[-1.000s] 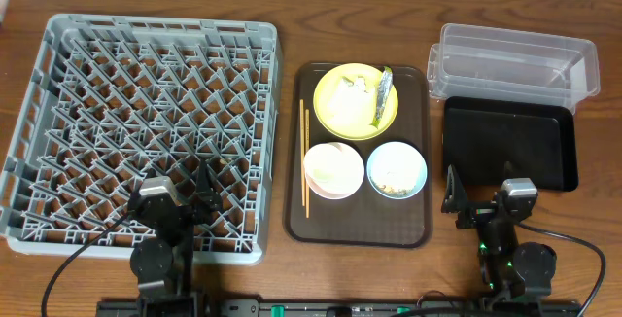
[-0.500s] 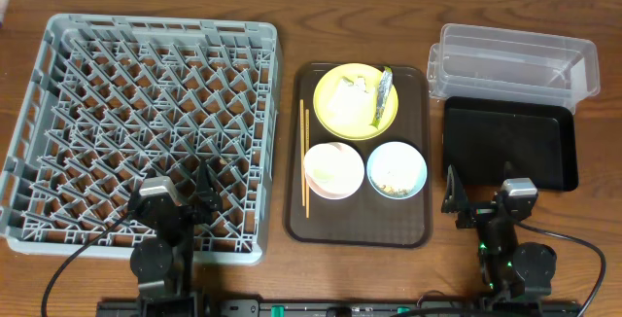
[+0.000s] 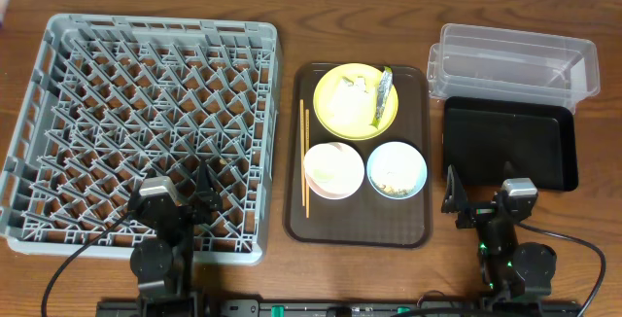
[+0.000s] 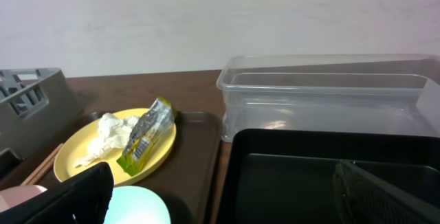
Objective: Sort waste into correct bins and load items into the dishwasher
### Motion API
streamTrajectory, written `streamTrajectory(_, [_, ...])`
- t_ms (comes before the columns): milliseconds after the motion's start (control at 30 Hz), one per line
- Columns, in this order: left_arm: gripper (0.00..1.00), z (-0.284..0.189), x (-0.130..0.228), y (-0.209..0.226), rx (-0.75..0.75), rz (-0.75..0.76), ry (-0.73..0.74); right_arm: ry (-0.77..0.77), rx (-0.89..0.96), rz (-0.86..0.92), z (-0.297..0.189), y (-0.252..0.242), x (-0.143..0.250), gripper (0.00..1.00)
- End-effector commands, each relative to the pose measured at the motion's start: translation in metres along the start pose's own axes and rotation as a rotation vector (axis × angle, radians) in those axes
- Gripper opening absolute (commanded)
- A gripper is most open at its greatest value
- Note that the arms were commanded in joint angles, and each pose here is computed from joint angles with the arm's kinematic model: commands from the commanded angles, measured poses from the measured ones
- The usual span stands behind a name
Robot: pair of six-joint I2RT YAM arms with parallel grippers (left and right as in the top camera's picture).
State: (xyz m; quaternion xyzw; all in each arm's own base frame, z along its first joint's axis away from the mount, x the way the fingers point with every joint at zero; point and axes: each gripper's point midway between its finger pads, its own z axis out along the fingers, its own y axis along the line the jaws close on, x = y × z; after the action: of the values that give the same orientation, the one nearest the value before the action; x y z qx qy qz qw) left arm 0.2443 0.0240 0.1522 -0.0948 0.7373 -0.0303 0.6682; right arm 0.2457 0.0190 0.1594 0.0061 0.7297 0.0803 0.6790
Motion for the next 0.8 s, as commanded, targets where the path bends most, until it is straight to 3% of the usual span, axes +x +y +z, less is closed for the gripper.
streamTrajectory(0, [0.94,0.001,0.014,-0.002,0.013,-0.01,0.045,-0.005,-0.028,0.037,0.0,0.006,-0.001,0.99])
streamTrajectory(200, [0.94,0.001,0.0,-0.004,0.023,-0.034,-0.012,-0.025,-0.031,0.048,-0.001,0.007,-0.008,0.99])
streamTrajectory(433, [0.94,0.001,0.013,-0.002,0.013,-0.037,0.042,-0.04,-0.025,0.046,-0.005,0.008,-0.029,0.99])
streamTrajectory(633, [0.95,0.0,-0.003,-0.006,0.032,-0.112,-0.004,0.071,-0.006,0.057,-0.003,0.008,-0.031,0.99])
streamTrajectory(767, [0.95,-0.003,-0.005,-0.01,0.044,-0.132,0.038,0.168,0.002,0.067,0.005,0.009,-0.037,0.99])
